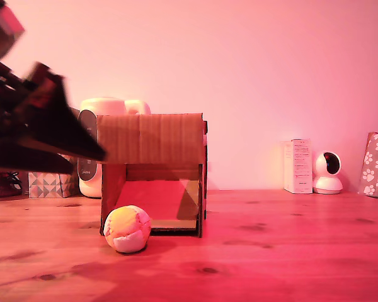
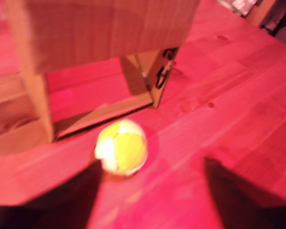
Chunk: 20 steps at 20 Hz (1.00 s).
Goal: Drop the footbag into the cardboard dice tower
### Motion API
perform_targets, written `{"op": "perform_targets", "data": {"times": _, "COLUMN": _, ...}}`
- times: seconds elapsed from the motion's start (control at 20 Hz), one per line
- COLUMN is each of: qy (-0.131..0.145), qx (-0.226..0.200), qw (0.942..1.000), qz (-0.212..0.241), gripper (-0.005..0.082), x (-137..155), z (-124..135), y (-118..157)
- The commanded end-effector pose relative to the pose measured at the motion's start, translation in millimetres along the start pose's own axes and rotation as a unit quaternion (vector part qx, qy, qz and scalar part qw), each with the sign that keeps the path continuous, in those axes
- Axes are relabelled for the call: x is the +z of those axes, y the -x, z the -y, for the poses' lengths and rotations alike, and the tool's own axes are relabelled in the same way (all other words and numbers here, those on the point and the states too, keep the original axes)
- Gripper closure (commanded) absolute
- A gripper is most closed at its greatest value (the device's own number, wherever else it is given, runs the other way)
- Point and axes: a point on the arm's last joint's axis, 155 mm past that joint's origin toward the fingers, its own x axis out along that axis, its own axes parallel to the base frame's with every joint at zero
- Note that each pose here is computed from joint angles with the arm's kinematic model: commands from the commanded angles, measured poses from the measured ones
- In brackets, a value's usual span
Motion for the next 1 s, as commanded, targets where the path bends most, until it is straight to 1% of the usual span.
{"op": "perform_targets", "data": {"times": 0.0, "qy": -0.002, "qx": 0.002, "qw": 1.0000, "qz": -0.006, "gripper": -0.0014, "x": -8.5, "z": -3.4, "y": -6.7}}
{"op": "perform_targets", "data": {"times": 0.2, "qy": -0.012, "qx": 0.005, "qw": 0.9999, "qz": -0.002, "gripper": -0.0013, "x": -12.5, "z": -10.2, "y": -23.6}}
{"op": "perform_targets", "data": {"times": 0.35, "qy": -0.010, "qx": 0.009, "qw": 0.9999, "qz": -0.006, "gripper": -0.0013, "x": -19.4, "z": -14.8, "y": -32.7}}
{"op": "perform_targets", "data": {"times": 0.55, "qy": -0.009, "qx": 0.009, "qw": 0.9998, "qz": -0.012, "gripper": -0.0014, "x": -25.3, "z": -17.1, "y": -37.8}}
{"op": "perform_targets", "data": {"times": 0.95, "qy": -0.022, "qx": 0.015, "qw": 0.9996, "qz": 0.007, "gripper": -0.0013, "x": -22.6, "z": -23.2, "y": -50.0}}
